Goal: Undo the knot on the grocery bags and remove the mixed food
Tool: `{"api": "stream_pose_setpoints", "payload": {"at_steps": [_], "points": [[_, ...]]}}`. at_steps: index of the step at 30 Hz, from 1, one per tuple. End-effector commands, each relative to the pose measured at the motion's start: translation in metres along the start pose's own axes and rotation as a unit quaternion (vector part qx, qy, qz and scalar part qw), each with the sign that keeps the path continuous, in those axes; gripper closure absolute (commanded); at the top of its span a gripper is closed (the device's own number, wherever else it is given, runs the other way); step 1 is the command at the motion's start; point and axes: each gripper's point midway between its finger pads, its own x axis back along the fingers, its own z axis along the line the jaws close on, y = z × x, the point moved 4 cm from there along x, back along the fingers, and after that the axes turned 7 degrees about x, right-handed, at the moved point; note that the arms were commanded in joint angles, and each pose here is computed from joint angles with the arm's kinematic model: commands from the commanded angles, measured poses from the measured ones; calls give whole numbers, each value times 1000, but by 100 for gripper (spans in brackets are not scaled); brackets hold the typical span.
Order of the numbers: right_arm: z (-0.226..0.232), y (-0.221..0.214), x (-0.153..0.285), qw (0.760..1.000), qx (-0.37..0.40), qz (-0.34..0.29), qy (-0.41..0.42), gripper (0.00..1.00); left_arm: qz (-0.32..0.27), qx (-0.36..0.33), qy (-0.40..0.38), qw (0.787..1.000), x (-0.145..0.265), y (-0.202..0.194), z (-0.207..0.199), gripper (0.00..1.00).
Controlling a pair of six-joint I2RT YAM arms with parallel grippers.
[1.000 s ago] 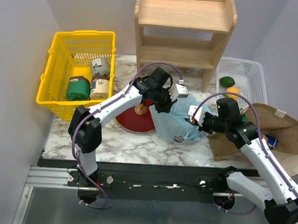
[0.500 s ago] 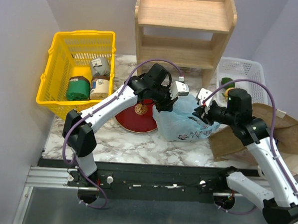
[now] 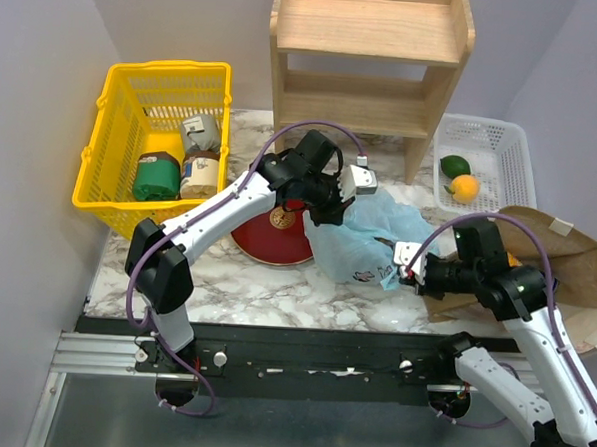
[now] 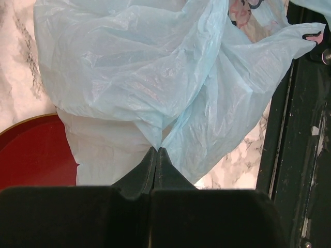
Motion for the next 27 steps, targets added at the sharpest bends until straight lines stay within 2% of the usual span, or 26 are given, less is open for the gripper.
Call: {"api": "stream_pose_setpoints", "payload": {"at_steps": [1,3,5,10,13,15,17,19,22,27], "points": [[0,-36,-22,997,-45,65,-8,92,-2,-12,4,1000,6,7,-2,100],[-6,-53,-33,991,-87,100,-36,96,2,-12,4,1000,7,4,-3,100],[-30,-63,-39,981,-108,126,-101,100,5,-12,3,1000,8,1,-4,100],[-89,-58,-26,957,-101,127,-239,100,15,-17,0,1000,11,-10,-8,100],[-111,-53,-18,952,-98,127,-261,100,19,-13,1,1000,9,-18,-9,99],[-115,-53,-19,952,-100,129,-258,100,19,-11,3,1000,7,-21,-9,88],[-118,-51,-20,954,-99,122,-255,100,19,-12,6,1000,7,-21,-8,71],[-121,-51,-24,953,-106,118,-257,99,18,-13,19,1000,9,-18,-6,47],[-118,-52,-31,955,-121,106,-251,98,7,-11,41,999,13,-10,-2,32],[-112,-59,-36,951,-144,105,-254,97,-45,-31,38,998,31,19,-10,23]]}}
